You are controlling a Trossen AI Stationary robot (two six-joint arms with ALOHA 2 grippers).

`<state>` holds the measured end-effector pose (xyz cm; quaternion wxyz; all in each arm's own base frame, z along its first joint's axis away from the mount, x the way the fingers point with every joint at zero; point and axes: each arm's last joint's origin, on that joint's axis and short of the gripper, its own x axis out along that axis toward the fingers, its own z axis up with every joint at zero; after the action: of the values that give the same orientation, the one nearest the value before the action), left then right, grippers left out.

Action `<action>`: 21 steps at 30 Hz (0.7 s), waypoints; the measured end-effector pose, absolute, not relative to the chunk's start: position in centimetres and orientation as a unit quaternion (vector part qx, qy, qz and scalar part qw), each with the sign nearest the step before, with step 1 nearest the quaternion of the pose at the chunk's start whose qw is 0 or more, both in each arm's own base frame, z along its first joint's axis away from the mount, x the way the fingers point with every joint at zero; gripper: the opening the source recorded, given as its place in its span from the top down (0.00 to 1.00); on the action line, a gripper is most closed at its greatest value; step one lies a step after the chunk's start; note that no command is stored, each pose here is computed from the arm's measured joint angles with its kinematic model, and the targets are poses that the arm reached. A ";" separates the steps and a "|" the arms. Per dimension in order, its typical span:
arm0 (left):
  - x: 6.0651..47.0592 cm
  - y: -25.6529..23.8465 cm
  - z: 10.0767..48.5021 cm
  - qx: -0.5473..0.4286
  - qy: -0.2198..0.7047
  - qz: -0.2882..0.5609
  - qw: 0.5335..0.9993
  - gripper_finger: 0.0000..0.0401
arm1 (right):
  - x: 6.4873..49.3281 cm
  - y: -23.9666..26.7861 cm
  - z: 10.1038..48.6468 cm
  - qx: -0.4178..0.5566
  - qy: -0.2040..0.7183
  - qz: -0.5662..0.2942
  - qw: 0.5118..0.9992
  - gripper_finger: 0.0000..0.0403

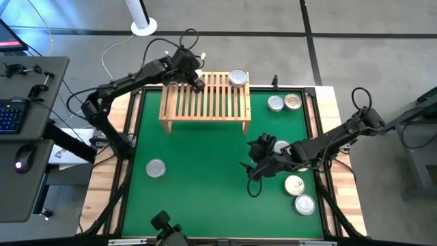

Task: Stack canned seafood by type on shelf
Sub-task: Put the blue pink tuna can on the shelf, then adjust the left blue pink tuna can on the shelf

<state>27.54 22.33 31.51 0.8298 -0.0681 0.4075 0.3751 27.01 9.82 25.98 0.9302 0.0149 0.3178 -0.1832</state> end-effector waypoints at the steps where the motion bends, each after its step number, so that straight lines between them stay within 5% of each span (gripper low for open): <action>1: 27.4 22.3 31.6 -0.068 0.410 0.376 0.828 1.00 | 27.0 9.8 26.0 0.015 0.318 -0.183 0.930 0.02; 21: 22.7 21.5 35.6 -0.062 0.381 0.472 0.793 1.00 | 26.6 10.8 26.0 0.008 0.313 -0.173 0.934 0.02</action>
<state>22.68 21.46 35.64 0.7927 -0.0618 0.3812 0.4717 26.64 10.79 26.02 0.9338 0.0076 0.3130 -0.1733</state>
